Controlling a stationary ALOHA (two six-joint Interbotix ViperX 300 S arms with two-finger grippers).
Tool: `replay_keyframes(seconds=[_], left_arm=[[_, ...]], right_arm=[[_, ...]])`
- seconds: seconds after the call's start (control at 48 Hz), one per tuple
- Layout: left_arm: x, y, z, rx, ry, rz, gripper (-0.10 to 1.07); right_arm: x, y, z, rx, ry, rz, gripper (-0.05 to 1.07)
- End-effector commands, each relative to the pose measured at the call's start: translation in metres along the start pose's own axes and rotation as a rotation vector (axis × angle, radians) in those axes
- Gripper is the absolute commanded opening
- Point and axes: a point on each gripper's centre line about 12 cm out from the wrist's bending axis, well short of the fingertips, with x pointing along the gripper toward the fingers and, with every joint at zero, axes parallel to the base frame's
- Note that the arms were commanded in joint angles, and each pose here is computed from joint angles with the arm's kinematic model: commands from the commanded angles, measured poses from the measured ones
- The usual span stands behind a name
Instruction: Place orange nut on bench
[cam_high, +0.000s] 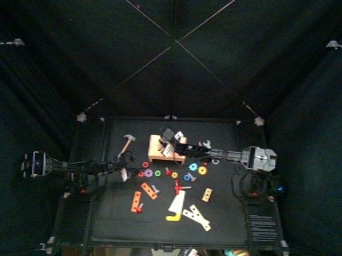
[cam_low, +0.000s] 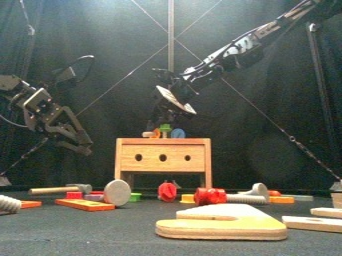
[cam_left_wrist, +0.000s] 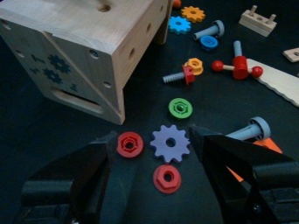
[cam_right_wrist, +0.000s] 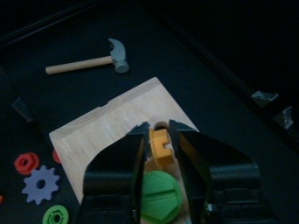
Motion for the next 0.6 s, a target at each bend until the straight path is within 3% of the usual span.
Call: replay_keyframes(seconds=[0.0,0.583], left_arm=[[0.001,0.000,0.005,-0.001,-0.015,0.001,0.98],[0.001,0.000,0.004,-0.002,-0.014,0.001,0.98]], right_arm=[[-0.008,-0.002,0.013,0.005,-0.032,0.002,0.73],[-0.017,0.000,0.026,-0.044,-0.075,0.005,0.76]])
